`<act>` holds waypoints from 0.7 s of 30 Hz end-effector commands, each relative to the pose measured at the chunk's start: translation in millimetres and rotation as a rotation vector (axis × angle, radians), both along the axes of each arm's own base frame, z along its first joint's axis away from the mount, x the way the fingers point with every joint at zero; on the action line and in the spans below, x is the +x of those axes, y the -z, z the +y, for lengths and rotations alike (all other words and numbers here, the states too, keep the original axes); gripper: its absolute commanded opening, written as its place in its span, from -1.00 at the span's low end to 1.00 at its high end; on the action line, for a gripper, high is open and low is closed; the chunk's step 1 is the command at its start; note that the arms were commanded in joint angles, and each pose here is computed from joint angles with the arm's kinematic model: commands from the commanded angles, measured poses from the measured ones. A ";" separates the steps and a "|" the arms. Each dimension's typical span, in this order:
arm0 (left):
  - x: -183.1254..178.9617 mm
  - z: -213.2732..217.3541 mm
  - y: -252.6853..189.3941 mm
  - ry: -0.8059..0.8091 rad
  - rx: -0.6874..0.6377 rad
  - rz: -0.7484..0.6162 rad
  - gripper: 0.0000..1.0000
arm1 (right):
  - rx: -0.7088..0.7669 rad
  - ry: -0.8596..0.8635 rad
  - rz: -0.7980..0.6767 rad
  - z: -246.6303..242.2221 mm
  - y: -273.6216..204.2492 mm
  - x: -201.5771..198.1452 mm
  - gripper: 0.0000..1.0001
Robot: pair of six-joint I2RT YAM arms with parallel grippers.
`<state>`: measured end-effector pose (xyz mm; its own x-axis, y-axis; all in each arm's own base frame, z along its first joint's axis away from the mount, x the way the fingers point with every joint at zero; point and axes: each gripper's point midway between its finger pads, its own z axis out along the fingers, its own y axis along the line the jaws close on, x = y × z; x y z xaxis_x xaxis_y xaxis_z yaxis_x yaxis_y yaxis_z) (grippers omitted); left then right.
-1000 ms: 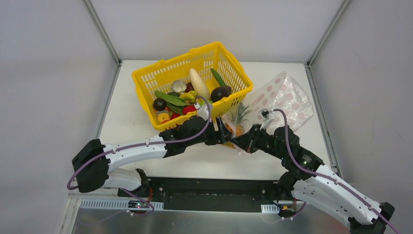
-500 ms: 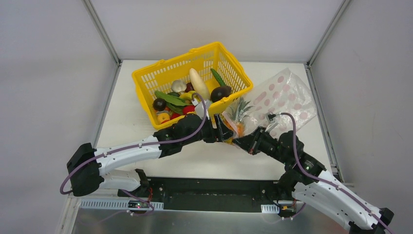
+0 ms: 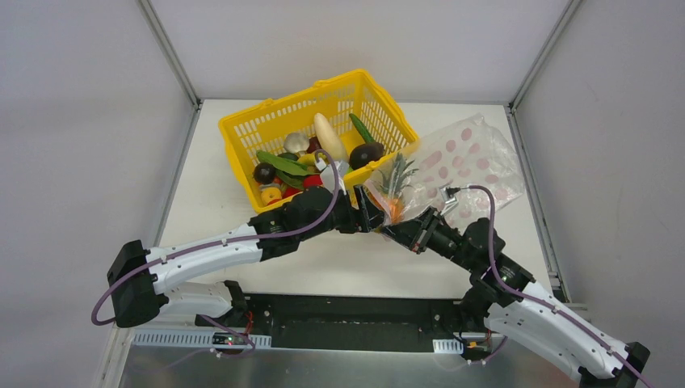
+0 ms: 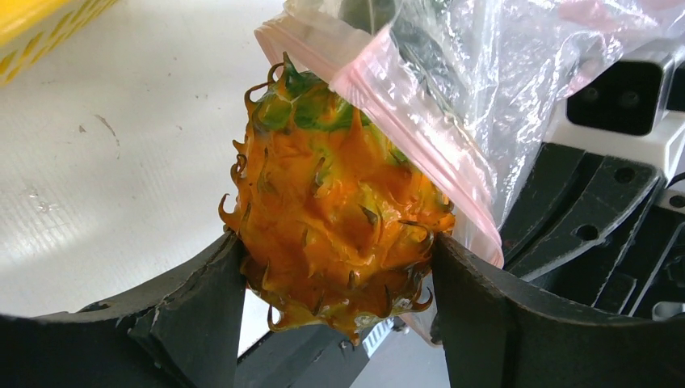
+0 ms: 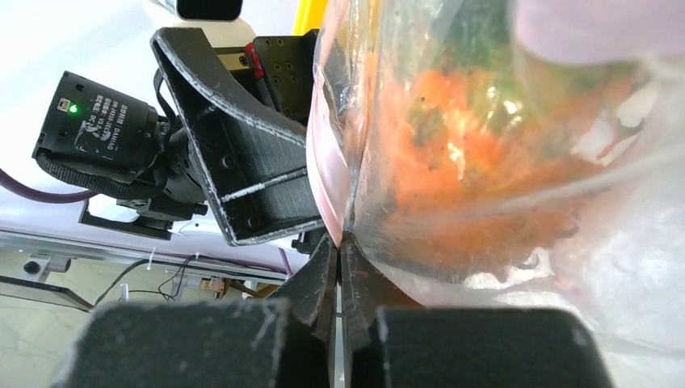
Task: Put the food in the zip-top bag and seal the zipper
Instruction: Place the fake fruit in the zipper food storage bag.
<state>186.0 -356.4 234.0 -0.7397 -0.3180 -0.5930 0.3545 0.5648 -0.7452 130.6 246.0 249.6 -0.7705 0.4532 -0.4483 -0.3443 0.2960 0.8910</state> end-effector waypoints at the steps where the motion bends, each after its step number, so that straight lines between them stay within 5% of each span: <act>1: -8.6 -13.7 -46.9 0.098 -0.015 -0.120 0.02 | 0.096 -0.008 -0.007 0.3 -21.6 -4.6 -1.00; 21: -38.8 0.5 -73.7 0.307 0.168 -0.267 0.73 | 0.336 -0.035 0.035 7.3 -58.9 -4.0 -1.00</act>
